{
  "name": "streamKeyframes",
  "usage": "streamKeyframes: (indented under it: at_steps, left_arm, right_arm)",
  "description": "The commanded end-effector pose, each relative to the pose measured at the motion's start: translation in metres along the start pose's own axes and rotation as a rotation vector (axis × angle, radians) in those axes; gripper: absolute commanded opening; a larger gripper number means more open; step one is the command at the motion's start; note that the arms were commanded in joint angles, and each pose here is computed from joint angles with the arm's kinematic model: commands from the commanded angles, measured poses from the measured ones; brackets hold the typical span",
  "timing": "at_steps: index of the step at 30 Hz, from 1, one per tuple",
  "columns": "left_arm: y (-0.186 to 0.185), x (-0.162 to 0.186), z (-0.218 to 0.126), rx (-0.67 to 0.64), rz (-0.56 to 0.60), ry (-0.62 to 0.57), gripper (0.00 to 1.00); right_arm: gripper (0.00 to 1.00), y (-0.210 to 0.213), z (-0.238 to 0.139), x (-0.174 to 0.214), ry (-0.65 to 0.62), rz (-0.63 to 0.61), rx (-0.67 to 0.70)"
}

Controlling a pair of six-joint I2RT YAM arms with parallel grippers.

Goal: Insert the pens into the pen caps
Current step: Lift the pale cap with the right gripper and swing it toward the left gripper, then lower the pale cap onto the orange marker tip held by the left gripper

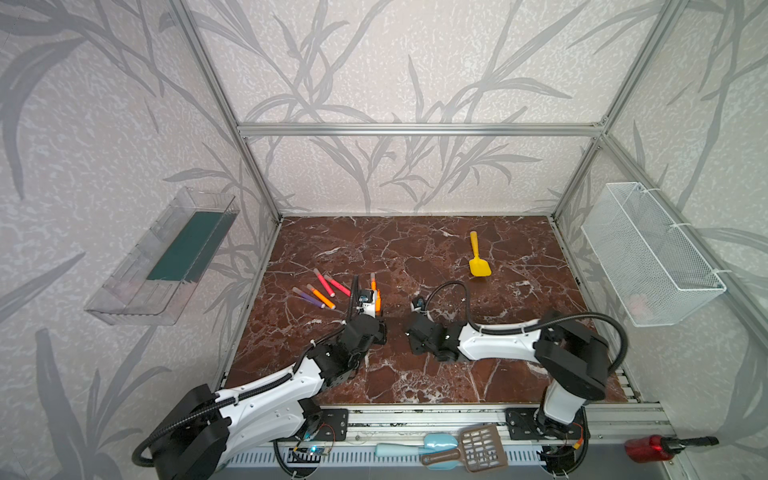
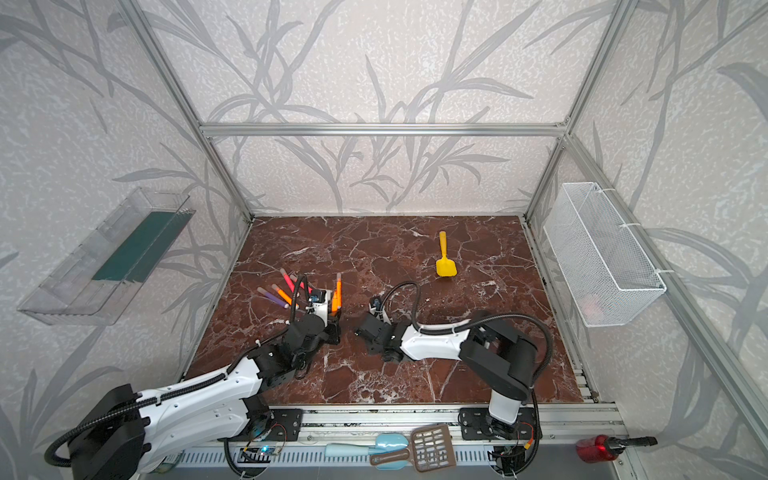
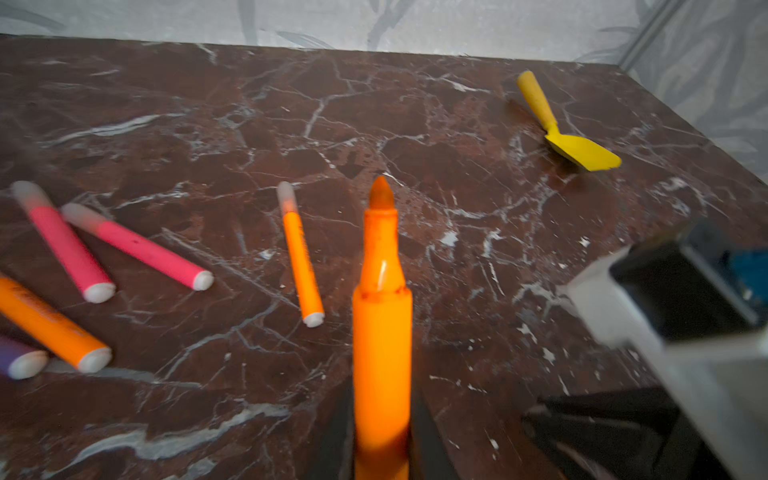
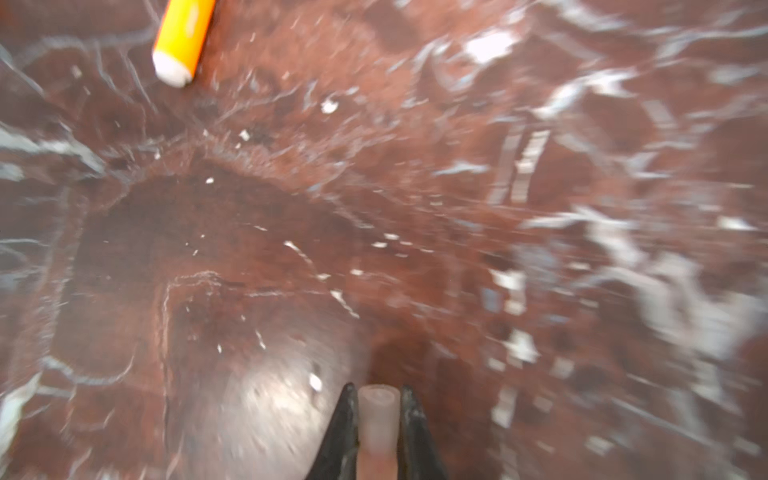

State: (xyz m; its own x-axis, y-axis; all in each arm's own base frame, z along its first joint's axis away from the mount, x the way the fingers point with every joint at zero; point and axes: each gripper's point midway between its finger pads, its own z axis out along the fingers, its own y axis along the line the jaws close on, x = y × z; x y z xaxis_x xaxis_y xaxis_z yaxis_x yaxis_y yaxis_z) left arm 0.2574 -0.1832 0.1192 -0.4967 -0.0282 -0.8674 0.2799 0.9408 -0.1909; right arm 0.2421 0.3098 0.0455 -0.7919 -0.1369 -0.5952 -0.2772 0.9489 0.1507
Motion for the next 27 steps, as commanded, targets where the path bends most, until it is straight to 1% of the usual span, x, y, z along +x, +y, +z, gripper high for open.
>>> streamKeyframes:
  at_steps: [1, 3, 6, 8, 10, 13, 17, 24, 27]
  left_arm:
    - [-0.046, -0.008, -0.01, 0.27, 0.017, -0.027, 0.0]
    - [-0.056, -0.011, -0.015, 0.33, 0.009, -0.037, 0.0]
    - [-0.07, -0.014, -0.022, 0.418, 0.002, -0.05, 0.0]
    - [-0.078, -0.016, -0.027, 0.476, -0.01, -0.069, 0.0]
    - [-0.086, -0.018, -0.032, 0.532, -0.028, -0.087, 0.0]
    - [-0.094, -0.021, -0.038, 0.58, -0.044, -0.101, 0.0]
    - [-0.095, -0.023, -0.04, 0.59, -0.056, -0.111, 0.0]
    - [-0.099, -0.024, -0.04, 0.606, -0.065, -0.115, 0.0]
    - [-0.099, -0.024, -0.038, 0.599, -0.067, -0.112, 0.0]
  right_arm:
    - [0.01, -0.015, -0.04, -0.054, -0.185, 0.152, -0.095]
    - [0.0, -0.026, -0.063, -0.071, -0.289, 0.204, -0.125]
    - [0.0, -0.03, -0.087, -0.091, -0.413, 0.267, -0.217]
    - [0.0, -0.028, -0.1, -0.103, -0.471, 0.301, -0.292]
    - [0.0, -0.019, -0.113, -0.116, -0.519, 0.306, -0.361]
    - [0.0, -0.005, -0.127, -0.13, -0.562, 0.298, -0.439]
    - [0.0, 0.01, -0.139, -0.146, -0.596, 0.275, -0.501]
    - [0.0, 0.037, -0.14, -0.155, -0.594, 0.255, -0.621]
    - [0.0, 0.042, -0.142, -0.157, -0.599, 0.241, -0.643]
